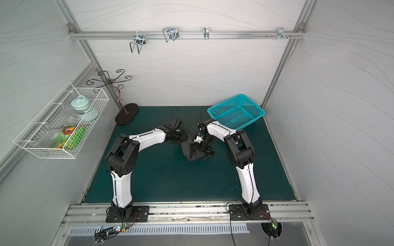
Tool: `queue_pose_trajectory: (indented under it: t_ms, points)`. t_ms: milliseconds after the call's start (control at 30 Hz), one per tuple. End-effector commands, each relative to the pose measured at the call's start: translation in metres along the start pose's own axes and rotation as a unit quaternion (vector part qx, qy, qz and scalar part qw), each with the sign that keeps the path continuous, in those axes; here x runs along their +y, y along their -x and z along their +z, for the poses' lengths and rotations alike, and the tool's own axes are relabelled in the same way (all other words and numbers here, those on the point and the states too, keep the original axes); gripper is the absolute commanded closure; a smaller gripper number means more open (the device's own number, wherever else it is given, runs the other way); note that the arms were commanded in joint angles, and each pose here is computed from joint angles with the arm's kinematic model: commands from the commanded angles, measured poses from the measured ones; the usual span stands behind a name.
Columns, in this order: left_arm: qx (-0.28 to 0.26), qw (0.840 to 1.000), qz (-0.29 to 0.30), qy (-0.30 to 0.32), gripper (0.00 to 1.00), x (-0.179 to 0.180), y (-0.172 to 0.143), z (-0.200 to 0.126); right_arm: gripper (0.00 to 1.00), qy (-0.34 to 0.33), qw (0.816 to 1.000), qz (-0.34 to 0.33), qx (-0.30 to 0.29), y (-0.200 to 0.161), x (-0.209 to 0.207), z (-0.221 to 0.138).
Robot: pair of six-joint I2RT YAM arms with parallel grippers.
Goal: Roll up the long pants
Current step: Roll the long pant at the center of the board.
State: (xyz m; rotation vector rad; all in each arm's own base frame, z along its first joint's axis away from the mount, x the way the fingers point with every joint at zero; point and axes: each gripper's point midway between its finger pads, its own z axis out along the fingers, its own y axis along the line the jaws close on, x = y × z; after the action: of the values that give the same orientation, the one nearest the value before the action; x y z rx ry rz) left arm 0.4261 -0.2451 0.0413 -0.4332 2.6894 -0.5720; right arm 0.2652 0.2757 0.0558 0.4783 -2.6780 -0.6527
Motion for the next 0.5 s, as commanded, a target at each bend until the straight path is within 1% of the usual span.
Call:
queue_pose_trajectory:
  t_ms: [0,133,233,300,400,467]
  points:
    - [0.089,0.976,0.03,0.196,1.0,0.11,-0.053,0.021,0.01,-0.055,0.998,-0.006,-0.03,-0.008,-0.013,-0.039]
    - [0.095,0.974,0.039,0.204,1.0,0.114,-0.056,0.016,0.01,-0.04,0.995,-0.001,-0.088,0.014,-0.021,-0.056]
    - [0.1,0.973,0.043,0.205,1.0,0.116,-0.058,0.013,0.01,-0.026,0.992,0.002,-0.127,0.035,-0.032,-0.055]
    - [0.104,0.972,0.045,0.206,1.0,0.117,-0.06,0.012,0.01,-0.02,0.989,0.006,-0.149,0.048,-0.039,-0.049]
    - [0.112,0.971,0.049,0.207,1.0,0.118,-0.063,0.012,0.01,-0.002,0.986,0.019,-0.163,0.066,-0.05,-0.029]
    - [0.116,0.97,0.052,0.207,1.0,0.118,-0.064,0.011,0.01,0.01,0.983,0.01,-0.183,0.077,-0.052,-0.017]
